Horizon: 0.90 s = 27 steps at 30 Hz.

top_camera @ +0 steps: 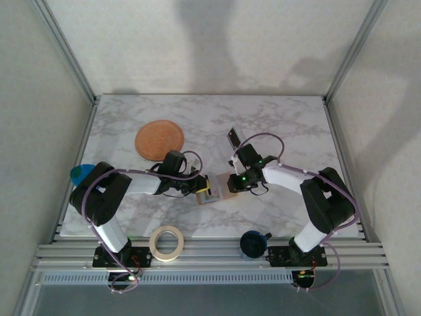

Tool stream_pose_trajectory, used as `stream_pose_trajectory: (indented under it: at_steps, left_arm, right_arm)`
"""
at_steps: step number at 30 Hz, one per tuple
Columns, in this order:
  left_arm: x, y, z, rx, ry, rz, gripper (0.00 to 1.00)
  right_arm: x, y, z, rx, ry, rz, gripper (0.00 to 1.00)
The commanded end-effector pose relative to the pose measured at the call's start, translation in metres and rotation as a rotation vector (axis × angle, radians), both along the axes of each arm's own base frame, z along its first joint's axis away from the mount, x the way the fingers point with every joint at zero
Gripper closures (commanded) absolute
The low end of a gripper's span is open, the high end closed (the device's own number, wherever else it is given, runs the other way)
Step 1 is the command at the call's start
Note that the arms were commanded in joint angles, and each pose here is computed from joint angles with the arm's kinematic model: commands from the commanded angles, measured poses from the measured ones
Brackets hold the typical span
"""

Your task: Put the credit cards into the card holder

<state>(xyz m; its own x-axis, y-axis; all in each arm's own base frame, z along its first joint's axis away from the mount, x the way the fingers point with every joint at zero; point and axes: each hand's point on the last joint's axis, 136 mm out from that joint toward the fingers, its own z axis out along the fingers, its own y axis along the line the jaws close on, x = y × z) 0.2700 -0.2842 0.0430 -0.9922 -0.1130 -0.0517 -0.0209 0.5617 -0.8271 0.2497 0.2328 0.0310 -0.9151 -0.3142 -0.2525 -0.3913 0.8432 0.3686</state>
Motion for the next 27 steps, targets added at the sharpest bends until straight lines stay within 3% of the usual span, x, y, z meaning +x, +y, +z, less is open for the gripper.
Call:
stream_pose_trajectory:
  at_steps: [1,27]
  left_arm:
    - [0.004,-0.008,0.007,-0.029,-0.011,-0.012,1.0]
    - [-0.014,-0.005,-0.002,-0.023,0.077,0.055,1.0]
  right_arm:
    - [-0.004,0.0,-0.009,0.002,0.049,-0.007,0.81]
    - [-0.008,0.005,-0.014,0.066,0.079,-0.054,0.79]
